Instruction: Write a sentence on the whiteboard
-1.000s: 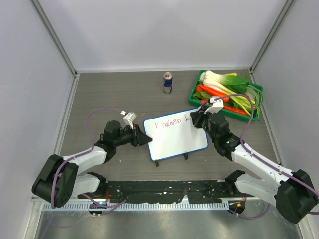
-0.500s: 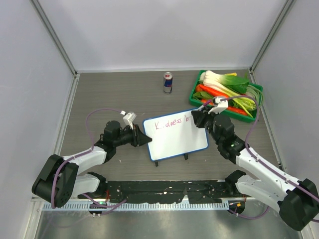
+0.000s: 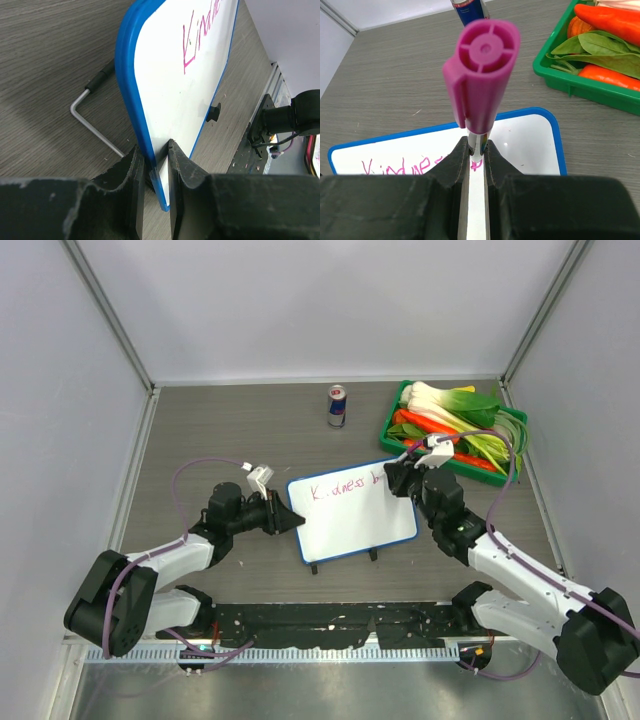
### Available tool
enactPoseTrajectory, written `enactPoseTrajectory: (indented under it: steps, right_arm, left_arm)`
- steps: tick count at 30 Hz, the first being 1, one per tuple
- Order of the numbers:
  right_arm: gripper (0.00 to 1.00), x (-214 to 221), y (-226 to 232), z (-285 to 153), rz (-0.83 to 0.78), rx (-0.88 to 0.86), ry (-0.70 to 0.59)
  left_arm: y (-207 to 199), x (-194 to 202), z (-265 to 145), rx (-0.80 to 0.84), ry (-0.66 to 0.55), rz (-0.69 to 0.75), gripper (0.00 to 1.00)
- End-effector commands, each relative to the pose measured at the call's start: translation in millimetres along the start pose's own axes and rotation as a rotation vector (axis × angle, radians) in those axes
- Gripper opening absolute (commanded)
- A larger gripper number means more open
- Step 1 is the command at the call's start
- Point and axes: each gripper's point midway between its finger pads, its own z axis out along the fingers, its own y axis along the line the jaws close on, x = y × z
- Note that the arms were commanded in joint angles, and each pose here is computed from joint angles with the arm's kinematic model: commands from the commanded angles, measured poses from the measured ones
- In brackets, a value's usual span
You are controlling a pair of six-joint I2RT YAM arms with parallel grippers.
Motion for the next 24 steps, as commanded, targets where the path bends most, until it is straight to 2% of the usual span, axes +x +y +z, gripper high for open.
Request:
enactPoseTrajectory:
  steps: [1,13,24]
  right_arm:
    - [0.01,-15.2,0.8,4.5,0.035,0.005,-0.068]
    - [0.01,-1.9,-12.9,7.9,0.012,0.058,-0.044]
    - [0.01,-13.9,-20.0,6.4,0.005,0.109,-0.072]
  left_arm:
    - [5.3,2.0,2.5,-0.021,0.015,0.055,0.00]
    - [5.6,2.8,2.7,-0.021,0.018,0.053,0.00]
    - [5.2,2.7,2.8,-0.019,0.017,0.052,0.00]
